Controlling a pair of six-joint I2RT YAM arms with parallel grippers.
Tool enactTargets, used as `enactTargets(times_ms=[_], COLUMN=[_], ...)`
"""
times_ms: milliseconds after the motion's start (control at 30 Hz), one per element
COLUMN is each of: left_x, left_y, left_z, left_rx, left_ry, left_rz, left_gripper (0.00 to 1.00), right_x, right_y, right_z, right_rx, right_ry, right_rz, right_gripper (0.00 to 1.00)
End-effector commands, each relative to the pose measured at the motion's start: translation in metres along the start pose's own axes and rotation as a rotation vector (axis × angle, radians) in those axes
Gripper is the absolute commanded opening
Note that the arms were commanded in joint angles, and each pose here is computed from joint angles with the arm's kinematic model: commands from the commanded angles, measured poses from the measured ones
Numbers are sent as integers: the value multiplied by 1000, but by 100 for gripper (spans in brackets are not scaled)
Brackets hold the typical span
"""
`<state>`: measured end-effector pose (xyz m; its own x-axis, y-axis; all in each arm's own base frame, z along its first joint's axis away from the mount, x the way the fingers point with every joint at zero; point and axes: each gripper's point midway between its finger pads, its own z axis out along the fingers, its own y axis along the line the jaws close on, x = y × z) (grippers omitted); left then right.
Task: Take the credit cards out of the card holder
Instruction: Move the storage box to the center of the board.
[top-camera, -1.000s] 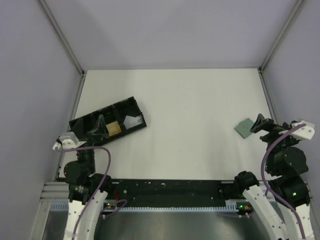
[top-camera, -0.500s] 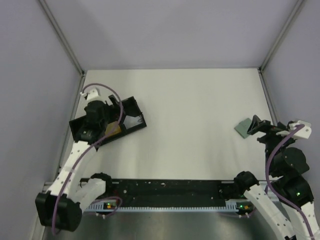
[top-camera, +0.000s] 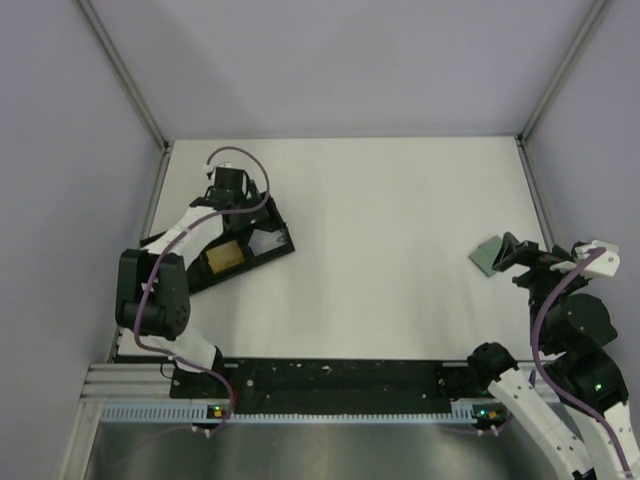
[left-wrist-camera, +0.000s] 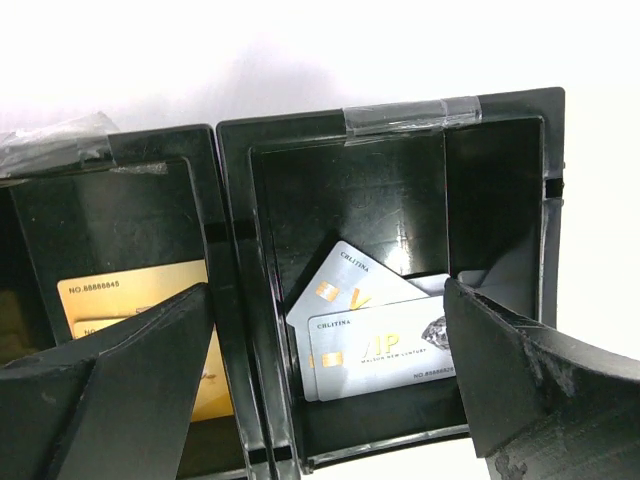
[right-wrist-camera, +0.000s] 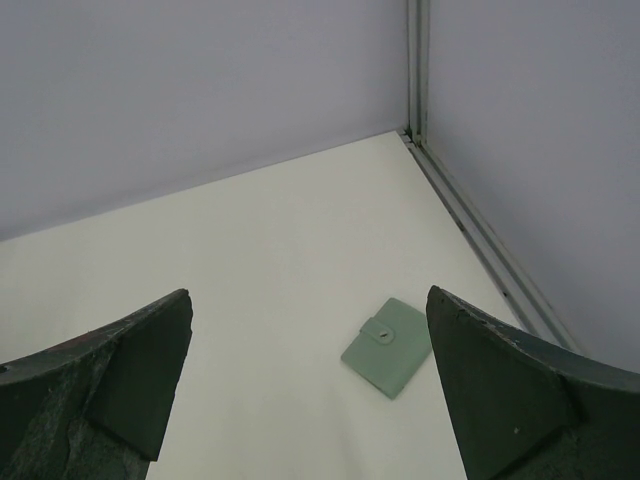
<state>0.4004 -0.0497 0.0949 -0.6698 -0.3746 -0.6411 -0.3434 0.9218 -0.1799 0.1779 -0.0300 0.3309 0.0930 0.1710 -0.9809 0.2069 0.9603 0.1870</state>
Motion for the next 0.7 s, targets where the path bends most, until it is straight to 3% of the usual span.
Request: enactTargets(times_ms=[0, 367, 667], left_x=[-10, 53, 80], left_y=[-30, -105, -144], left_z=[7, -28, -63], left_rx=[120, 404, 515], left_ry=[35, 123, 117], left_rz=[48, 212, 62], left_gripper=[99, 98, 98], right_x=[-14, -12, -10], right_y=[-1, 1, 4], right_z=[-4, -3, -3], right_rx=[-5, -14, -27], right_ry=[-31, -28, -23], right_rz=[36, 32, 31], right_gripper=[99, 99, 99])
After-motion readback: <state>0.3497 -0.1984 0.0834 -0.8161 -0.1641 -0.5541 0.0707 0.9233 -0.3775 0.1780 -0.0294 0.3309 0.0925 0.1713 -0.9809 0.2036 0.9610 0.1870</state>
